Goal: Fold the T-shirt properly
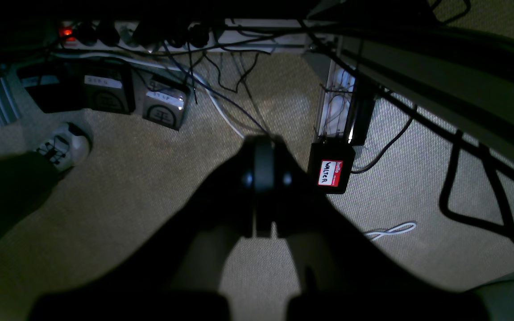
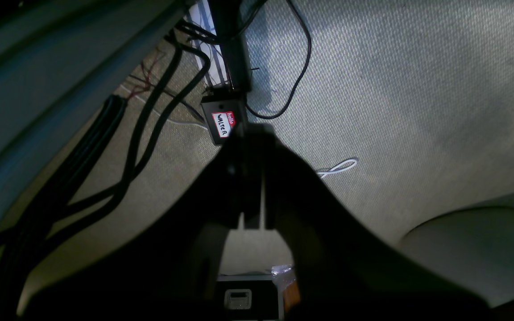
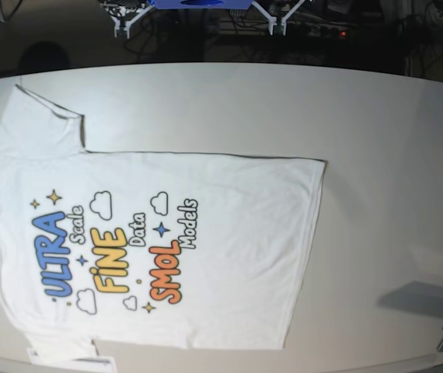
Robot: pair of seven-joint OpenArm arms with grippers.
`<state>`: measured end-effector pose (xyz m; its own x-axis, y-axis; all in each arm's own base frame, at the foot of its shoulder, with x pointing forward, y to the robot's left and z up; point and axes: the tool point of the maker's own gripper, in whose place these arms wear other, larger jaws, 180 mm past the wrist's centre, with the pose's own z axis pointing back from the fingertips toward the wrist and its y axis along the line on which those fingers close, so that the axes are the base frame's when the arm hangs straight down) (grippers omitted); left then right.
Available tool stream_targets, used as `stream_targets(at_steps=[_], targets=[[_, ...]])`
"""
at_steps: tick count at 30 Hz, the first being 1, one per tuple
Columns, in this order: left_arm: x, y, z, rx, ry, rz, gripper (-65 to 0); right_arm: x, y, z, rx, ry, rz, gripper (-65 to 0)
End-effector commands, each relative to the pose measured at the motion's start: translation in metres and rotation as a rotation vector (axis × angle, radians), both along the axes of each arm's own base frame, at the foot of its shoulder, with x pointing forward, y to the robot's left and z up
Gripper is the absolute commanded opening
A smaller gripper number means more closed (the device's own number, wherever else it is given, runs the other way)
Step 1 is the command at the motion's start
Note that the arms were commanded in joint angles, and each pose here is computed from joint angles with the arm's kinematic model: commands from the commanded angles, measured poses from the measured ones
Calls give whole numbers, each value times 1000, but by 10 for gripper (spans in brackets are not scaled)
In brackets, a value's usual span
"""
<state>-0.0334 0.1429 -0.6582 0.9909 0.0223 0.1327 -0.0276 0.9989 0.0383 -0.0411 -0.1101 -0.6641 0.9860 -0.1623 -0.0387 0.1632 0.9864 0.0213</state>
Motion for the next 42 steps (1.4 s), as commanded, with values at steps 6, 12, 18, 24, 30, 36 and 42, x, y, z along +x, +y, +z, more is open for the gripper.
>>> stream_targets(at_steps=[6, 12, 18, 24, 30, 36, 42], targets=[[-2, 2, 1, 7, -4, -1, -650, -2, -4, 1, -14, -42, -3, -650], [-3, 3, 1, 8, -1, -1, -650, -6, -5, 1, -15, -41, 4, -650], [-5, 3, 1, 9, 4, -1, -650, -7, -5, 2, -15, -39, 6, -650], [-16, 21, 6, 39, -16, -11, -650, -18, -17, 4, -39, -44, 5, -650], [-24, 52, 26, 97, -86, -44, -650, -38, -36, 20, -85, -110, 19, -650], [-20, 67, 47, 129, -163, -74, -650, -38, -42, 45, -117, -210, 19, -650], [-4, 115, 92, 252, -291, 0, -650, -44, -51, 81, -151, -257, 26, -650]])
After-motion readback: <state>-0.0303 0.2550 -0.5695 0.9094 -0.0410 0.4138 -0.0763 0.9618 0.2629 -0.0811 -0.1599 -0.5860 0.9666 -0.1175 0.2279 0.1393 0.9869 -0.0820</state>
